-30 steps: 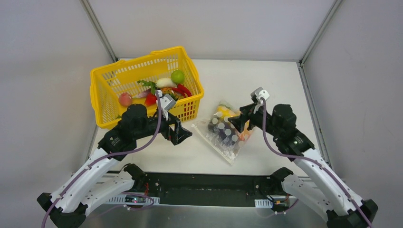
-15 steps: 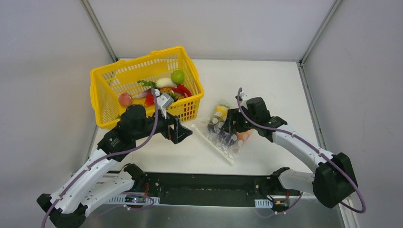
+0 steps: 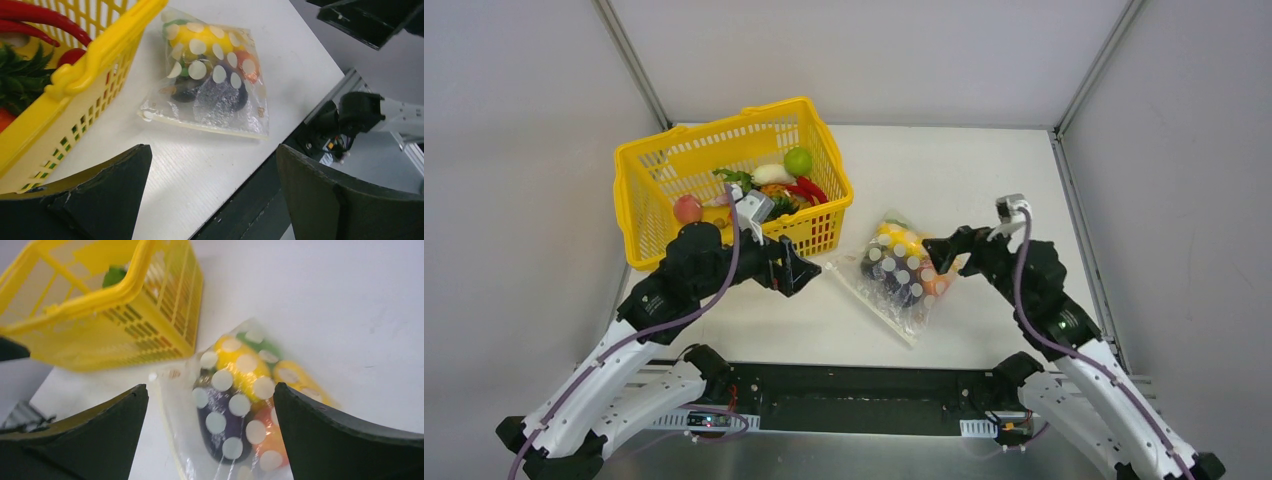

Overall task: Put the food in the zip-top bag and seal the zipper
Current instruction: Place the zipper food storage bag at the center of the board, then reset both arms

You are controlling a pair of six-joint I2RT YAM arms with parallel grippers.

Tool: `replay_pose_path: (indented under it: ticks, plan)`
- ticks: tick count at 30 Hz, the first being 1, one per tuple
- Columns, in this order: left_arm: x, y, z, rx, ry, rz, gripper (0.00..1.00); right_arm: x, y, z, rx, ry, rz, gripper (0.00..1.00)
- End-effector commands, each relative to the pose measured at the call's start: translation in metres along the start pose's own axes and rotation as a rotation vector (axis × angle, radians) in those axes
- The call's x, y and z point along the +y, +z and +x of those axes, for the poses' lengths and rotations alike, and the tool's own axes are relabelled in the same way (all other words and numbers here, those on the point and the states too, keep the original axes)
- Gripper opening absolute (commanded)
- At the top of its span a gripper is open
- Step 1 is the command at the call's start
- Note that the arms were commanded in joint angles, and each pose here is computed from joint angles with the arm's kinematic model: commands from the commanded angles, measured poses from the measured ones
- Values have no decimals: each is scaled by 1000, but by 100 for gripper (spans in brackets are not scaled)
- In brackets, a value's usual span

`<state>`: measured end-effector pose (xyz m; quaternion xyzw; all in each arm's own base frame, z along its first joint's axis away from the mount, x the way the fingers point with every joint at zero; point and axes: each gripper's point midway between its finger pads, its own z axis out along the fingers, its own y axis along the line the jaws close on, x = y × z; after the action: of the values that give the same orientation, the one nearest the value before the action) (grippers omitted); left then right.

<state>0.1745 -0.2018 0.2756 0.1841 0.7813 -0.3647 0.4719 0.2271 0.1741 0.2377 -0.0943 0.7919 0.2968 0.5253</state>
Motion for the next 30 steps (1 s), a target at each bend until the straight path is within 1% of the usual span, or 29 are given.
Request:
replay_pose_path:
  ticks: [1, 3, 7, 12, 15, 17, 20, 23, 25, 26, 28, 30]
  plan:
    - [17, -21, -34, -125, -74, -158, 99, -53, -16, -34, -277, 128, 290, 100]
    - [34, -30, -35, -147, -103, -267, 99, -65, -26, -39, -309, 144, 367, 100]
    - [57, -52, -44, -192, -86, -425, 99, -67, -32, -45, -302, 160, 399, 100]
    - [65, -74, -60, -194, 35, -503, 99, -69, -26, -47, -223, 144, 445, 100]
    - [87, -92, -74, -215, 55, -679, 99, -67, -23, -52, -202, 109, 444, 100]
    - [94, -97, -82, -194, 93, -741, 99, -70, -21, -55, -191, 96, 461, 100]
    - [97, -95, -93, -156, 121, -762, 99, -80, -22, -65, -179, 93, 508, 100]
    - [104, -95, -101, -154, 71, -766, 99, -92, -23, -75, -164, 123, 540, 100]
    - [102, -96, -101, -136, 13, -732, 99, -92, -22, -78, -129, 156, 507, 100]
    - [99, -100, -102, -135, -6, -726, 99, -88, -18, -76, -91, 175, 463, 100]
    - [95, -104, -101, -164, -50, -721, 99, -82, -17, -72, -47, 198, 420, 100]
    - [97, -107, -92, -211, -81, -717, 99, -77, -18, -68, -41, 214, 391, 100]
